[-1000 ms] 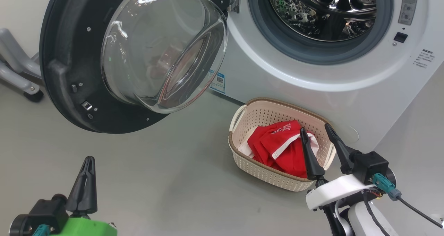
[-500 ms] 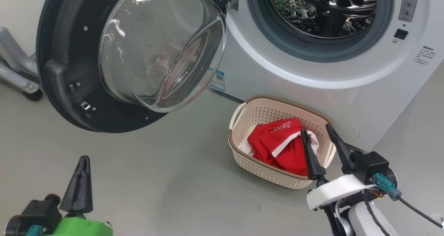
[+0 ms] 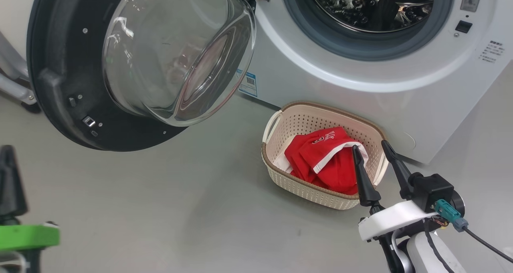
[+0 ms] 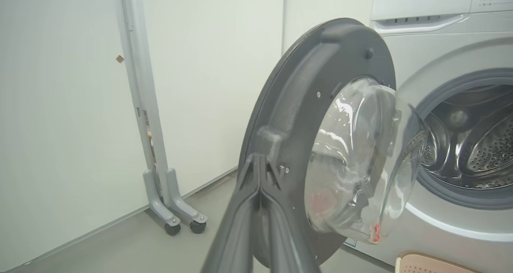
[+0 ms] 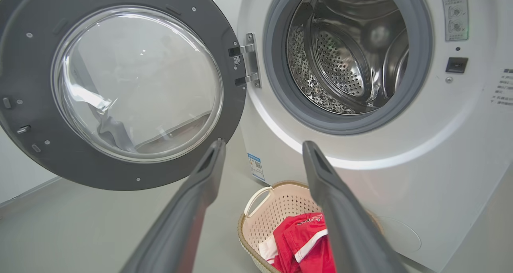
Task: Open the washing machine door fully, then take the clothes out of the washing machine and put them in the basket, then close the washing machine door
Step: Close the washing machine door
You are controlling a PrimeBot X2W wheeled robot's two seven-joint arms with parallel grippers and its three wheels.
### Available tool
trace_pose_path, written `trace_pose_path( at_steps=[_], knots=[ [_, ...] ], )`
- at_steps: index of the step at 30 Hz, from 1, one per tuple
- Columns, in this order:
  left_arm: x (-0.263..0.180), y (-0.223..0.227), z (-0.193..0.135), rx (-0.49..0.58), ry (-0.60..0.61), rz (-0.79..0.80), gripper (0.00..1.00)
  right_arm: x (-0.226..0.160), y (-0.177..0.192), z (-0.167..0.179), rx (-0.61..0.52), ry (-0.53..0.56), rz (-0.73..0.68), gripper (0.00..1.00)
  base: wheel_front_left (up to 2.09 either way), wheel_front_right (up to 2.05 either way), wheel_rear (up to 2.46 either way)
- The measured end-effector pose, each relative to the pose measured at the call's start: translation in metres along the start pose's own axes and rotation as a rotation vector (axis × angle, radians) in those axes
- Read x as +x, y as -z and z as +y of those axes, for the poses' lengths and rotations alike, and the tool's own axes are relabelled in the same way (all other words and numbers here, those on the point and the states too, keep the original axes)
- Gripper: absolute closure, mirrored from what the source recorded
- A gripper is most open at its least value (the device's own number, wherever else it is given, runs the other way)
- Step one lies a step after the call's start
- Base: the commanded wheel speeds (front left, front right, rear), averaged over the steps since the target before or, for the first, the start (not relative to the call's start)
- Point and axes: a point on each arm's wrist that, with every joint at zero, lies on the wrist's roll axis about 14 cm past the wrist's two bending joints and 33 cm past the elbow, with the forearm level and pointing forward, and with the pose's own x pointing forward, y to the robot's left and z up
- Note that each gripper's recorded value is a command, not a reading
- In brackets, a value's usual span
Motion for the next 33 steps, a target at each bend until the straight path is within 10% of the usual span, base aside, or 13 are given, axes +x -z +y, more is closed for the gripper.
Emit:
trace_pose_path(
  at_steps=[11,33],
  knots=[
    [0.04,-0.037,0.035,-0.081,-0.084,-0.066,1.0,-0.004,0.012,-0.019,0.009,0.035,0.024,0.0,0.0,0.0,0.0],
    [0.129,-0.007,0.082,-0.859,-0.393,0.007,1.0,-0.007,0.031,-0.071,-0.002,0.12,0.053,0.0,0.0,0.0,0.0]
  ],
)
